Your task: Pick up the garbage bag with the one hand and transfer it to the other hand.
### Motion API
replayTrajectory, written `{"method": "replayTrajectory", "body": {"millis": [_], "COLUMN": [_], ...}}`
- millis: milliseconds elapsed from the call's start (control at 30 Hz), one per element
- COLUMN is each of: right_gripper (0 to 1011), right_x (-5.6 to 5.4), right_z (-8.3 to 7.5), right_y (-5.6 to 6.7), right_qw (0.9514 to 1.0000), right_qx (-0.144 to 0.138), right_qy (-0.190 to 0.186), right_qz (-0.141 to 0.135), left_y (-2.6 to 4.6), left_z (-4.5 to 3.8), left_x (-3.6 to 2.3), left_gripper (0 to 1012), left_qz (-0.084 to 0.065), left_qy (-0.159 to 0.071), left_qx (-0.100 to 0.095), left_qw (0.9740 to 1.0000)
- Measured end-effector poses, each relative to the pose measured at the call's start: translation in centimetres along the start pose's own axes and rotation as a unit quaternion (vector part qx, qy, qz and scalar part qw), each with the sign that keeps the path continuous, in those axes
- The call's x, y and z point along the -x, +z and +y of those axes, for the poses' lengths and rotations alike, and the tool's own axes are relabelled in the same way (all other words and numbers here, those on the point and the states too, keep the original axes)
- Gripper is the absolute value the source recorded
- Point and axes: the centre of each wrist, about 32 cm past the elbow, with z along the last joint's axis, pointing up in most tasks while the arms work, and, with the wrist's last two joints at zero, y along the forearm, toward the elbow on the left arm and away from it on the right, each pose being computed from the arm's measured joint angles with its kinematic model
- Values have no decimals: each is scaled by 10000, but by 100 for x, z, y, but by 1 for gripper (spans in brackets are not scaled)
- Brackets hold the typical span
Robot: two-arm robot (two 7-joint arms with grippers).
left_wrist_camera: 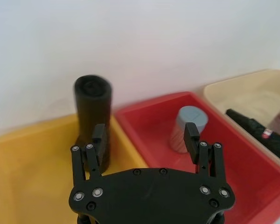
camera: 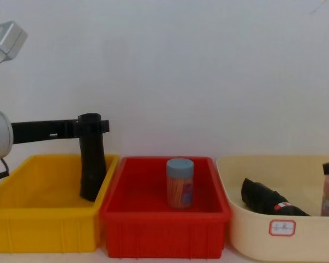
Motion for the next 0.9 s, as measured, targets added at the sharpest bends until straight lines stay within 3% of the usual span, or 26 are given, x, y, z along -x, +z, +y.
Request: {"method": "replayTrajectory", "body": {"millis": [233,400,567,900], "right_gripper": [999,1000,1000,1000], "right_x": [90,203,357,637], "right_z": [-122,-218,-271,-267], "right_y": [80,117,105,20], "right_qw": [9991,9967,9930,9849], "right_qx": [-385,-753,-1131,-1682], "right_qy": [-69,-84,-21,316], "right_qz": [-173,-294,-332,-279], "left_y": [72,132,168,188], "left_z": [-45,-103,-167,-251], "left_x": [29,68,116,185], "left_gripper": [1000,1000,1000,1000], "left_qz": [-40,-50,-40,-7], "left_qy": [-406,-747,-1013,-1293], "left_qx": [136,231,268,254], "left_qw": [9991,9969,9945,9913]}}
